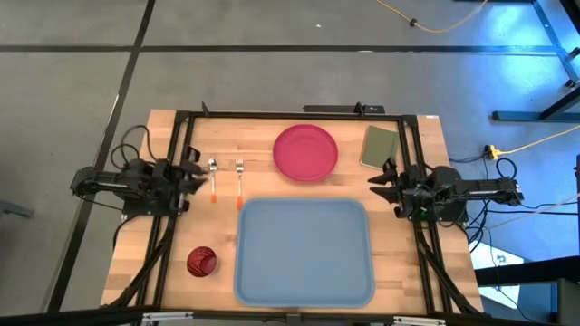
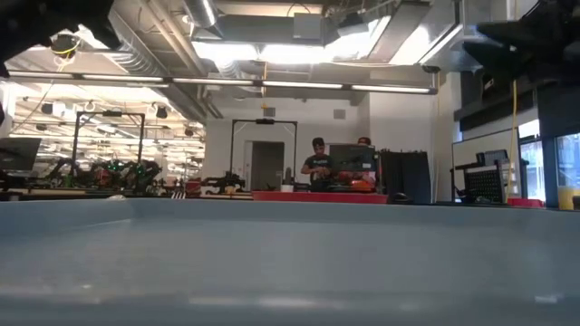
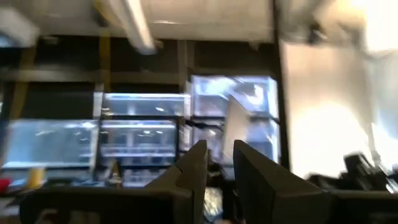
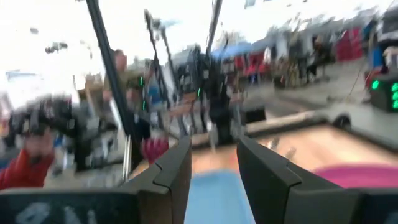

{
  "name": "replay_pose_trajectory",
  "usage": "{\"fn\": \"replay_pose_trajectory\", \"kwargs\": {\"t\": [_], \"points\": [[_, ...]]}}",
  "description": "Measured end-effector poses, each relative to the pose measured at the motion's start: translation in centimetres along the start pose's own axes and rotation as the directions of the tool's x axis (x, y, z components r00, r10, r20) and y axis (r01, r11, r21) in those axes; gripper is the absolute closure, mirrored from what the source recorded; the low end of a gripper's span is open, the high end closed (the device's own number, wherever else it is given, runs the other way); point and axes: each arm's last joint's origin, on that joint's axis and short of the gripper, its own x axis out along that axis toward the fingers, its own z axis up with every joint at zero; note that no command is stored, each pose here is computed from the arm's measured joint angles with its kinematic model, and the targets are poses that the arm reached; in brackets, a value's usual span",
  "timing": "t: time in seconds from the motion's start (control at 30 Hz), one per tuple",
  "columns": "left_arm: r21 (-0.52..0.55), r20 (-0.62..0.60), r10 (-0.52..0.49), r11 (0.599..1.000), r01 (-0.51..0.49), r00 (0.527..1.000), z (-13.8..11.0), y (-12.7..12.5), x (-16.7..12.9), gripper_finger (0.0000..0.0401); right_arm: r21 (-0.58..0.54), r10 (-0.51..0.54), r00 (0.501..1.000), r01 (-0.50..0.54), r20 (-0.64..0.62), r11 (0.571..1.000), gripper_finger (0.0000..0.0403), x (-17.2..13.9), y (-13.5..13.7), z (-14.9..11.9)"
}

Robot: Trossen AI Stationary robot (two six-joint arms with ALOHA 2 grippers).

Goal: Pick and place plate/cup/fork/spoon on tray
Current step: Put the pink plate on the blue tray

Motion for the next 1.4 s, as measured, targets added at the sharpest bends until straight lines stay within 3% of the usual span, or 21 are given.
{"fn": "replay_pose_trajectory", "kwargs": {"t": [0.17,0.43,0.63,0.73,0.9,1.0,1.17,1.27,1.4], "points": [[-0.014,-0.086,0.112,0.993,-0.114,0.99,-1.0,0.3,0.4,0.0328,-0.066,-0.008,0.989,0.018,0.148,0.998,0.0269,0.2,0.2,1.4],[0.042,-0.188,0.313,0.95,-0.311,0.931,-2.7,0.9,1.3,0.0328,-0.051,-0.175,0.981,0.179,0.086,0.982,0.0269,1.3,-0.4,0.4],[0.013,-0.161,0.266,0.963,-0.268,0.95,-2.5,0.7,2.5,0.0328,-0.047,-0.239,0.97,0.241,0.04,0.969,0.0269,2.9,-0.3,1.3],[0.009,-0.181,0.246,0.969,-0.248,0.952,-1.9,0.6,4.0,0.0328,-0.101,-0.245,0.969,0.245,0.02,0.964,0.0269,4.4,0.1,2.6],[0.109,-0.261,0.239,0.97,-0.217,0.935,-2.2,0.4,7.3,0.0328,-0.219,-0.318,0.946,0.297,-0.067,0.929,0.0269,7.7,0.2,4.5],[0.182,-0.303,0.28,0.955,-0.233,0.911,-2.8,0.6,8.9,0.0328,-0.289,-0.468,0.869,0.412,-0.161,0.864,0.0269,9.4,-0.5,5.4],[0.241,-0.38,0.4,0.914,-0.328,0.834,-4.6,1.4,9.6,0.0328,-0.377,-0.705,0.653,0.6,-0.278,0.705,0.0269,10.4,-2.1,6.5],[0.247,-0.424,0.419,0.907,-0.342,0.803,-5.5,1.7,9.5,0.0328,-0.398,-0.766,0.57,0.655,-0.298,0.642,0.0269,10.8,-3.1,7.2],[0.236,-0.414,0.438,0.898,-0.37,0.798,-5.6,2.1,9.6,0.0328,-0.426,-0.818,0.485,0.698,-0.309,0.575,0.0269,11.2,-4.9,7.5]]}}
